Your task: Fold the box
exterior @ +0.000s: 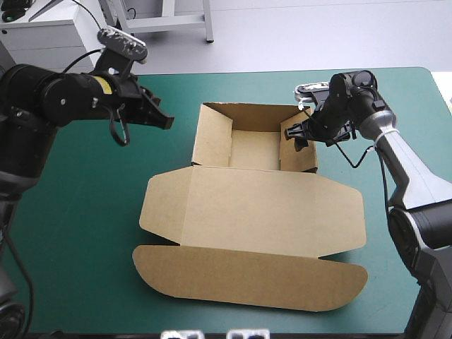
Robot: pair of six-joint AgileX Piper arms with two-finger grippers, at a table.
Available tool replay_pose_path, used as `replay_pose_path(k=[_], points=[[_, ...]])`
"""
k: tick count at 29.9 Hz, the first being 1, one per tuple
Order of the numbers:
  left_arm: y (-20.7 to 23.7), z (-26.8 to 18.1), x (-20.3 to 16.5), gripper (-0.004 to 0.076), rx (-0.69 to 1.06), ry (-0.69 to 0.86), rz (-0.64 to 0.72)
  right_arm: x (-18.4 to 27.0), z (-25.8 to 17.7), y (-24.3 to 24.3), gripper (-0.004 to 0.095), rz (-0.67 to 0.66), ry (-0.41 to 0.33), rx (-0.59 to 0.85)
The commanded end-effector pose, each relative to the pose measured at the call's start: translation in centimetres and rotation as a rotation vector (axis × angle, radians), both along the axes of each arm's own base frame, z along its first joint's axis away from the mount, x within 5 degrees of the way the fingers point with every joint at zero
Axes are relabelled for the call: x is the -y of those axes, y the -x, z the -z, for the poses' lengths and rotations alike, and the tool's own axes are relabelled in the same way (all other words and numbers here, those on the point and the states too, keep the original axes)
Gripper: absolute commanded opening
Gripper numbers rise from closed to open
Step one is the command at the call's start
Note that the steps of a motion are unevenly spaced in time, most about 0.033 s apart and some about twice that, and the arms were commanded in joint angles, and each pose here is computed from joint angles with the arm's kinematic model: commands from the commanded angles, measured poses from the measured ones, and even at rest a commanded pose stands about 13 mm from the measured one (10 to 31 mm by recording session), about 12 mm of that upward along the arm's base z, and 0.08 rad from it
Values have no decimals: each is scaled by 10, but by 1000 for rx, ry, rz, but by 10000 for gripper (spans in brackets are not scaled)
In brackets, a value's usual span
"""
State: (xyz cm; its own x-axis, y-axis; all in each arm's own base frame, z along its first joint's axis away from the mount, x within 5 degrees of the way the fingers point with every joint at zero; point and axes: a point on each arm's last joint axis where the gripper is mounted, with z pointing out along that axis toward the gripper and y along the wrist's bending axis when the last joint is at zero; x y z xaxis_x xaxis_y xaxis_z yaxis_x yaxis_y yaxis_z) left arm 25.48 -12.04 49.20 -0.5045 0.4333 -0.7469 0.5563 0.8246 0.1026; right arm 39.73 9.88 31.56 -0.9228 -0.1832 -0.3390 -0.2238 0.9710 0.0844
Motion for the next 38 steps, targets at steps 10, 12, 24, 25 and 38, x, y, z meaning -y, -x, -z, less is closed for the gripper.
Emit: replay_pose_path(k=[10, 12, 24, 25, 38], points=[[86, 95, -43, -8, -228, -142, -28, 2, -24, 2, 701, 2, -22, 108], [95, 112, -47, -8, -222, -117, -51, 1, -17, -2, 701, 2, -18, 92], [132, 166, -64, -8, -226, -61, -108, -5, 20, -29, 508, 16, -22, 100], [132, 167, -64, -8, -223, -59, -108, -5, 22, -30, 423, 16, -20, 95], [131, 166, -63, -8, -198, -51, -108, 54, 3, -45, -20, 115, 149, 176]])
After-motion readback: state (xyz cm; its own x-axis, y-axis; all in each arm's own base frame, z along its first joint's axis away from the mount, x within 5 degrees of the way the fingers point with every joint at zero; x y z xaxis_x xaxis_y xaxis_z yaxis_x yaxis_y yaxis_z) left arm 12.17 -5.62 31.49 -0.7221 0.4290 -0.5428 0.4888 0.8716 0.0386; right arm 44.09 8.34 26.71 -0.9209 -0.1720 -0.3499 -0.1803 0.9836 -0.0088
